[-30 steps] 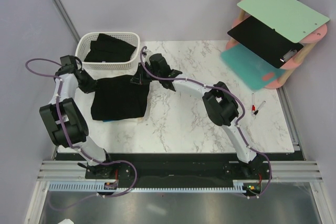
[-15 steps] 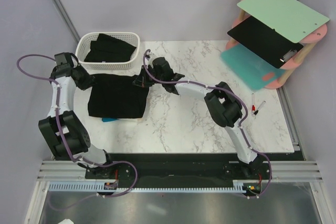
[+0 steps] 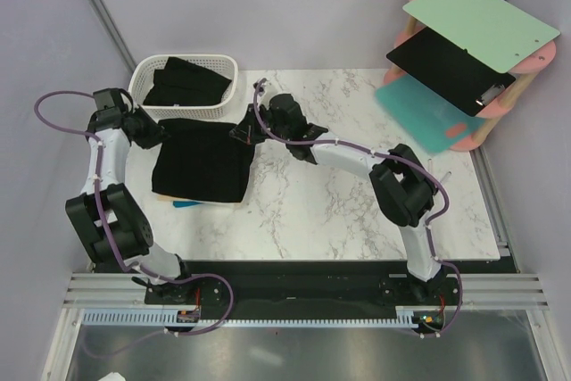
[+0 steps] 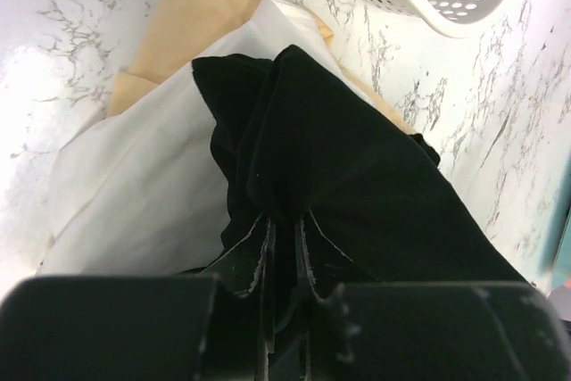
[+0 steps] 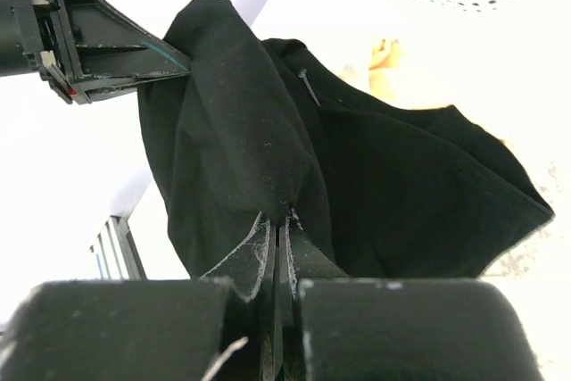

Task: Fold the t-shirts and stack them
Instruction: Put the neatly folded tshirt into the corner of the board with both arms

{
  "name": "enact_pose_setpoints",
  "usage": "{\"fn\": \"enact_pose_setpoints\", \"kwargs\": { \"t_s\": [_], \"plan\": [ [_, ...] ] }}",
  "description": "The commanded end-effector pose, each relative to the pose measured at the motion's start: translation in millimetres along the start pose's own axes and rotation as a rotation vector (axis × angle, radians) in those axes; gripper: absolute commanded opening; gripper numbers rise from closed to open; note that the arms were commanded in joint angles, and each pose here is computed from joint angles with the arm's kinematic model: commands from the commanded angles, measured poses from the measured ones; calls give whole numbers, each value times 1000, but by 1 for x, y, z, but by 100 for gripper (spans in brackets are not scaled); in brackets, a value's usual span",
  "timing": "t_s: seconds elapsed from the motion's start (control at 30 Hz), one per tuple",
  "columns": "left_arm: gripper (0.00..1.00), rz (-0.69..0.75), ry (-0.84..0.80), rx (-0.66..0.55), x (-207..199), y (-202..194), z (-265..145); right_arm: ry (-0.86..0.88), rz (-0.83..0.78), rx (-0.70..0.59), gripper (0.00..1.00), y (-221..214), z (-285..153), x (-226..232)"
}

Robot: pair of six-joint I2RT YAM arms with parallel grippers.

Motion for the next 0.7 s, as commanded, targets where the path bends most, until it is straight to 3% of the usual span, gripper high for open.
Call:
{"fn": "enact_pose_setpoints", "kwargs": {
  "t_s": [0.0,0.17,0.43,0.5,0.53,0.57,0.67],
  "plan": [
    [15,44,-63,-46,-6,20,9,-17,-24,-81,0,20,-14,2],
    [17,40,-65,-27,-3,21,21,-81,42,-107,0,23,-15,-31],
    [25,36,-42,-15,3,23,31,-123,80,-85,0,13,17,-73],
    [36,39,-20,-24,6,26,30,-138,88,-83,1,12,27,-81],
    [54,36,-11,-28,6,28,28,-146,93,-77,1,11,29,-84],
    [61,36,2,-36,8,30,26,-145,94,-81,1,14,32,-84],
    [70,33,35,-67,8,38,17,-177,103,-73,3,9,38,-96]
  ]
}}
Point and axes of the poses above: each gripper's point midway between its finger pads, its own z axis out along the fingers, its own x axis along the line the jaws close on, y = z × x, the point moved 2 cm from there along -z, back along the fingers, and after that the axes turned 14 degrees about z, right-handed, at the moved point
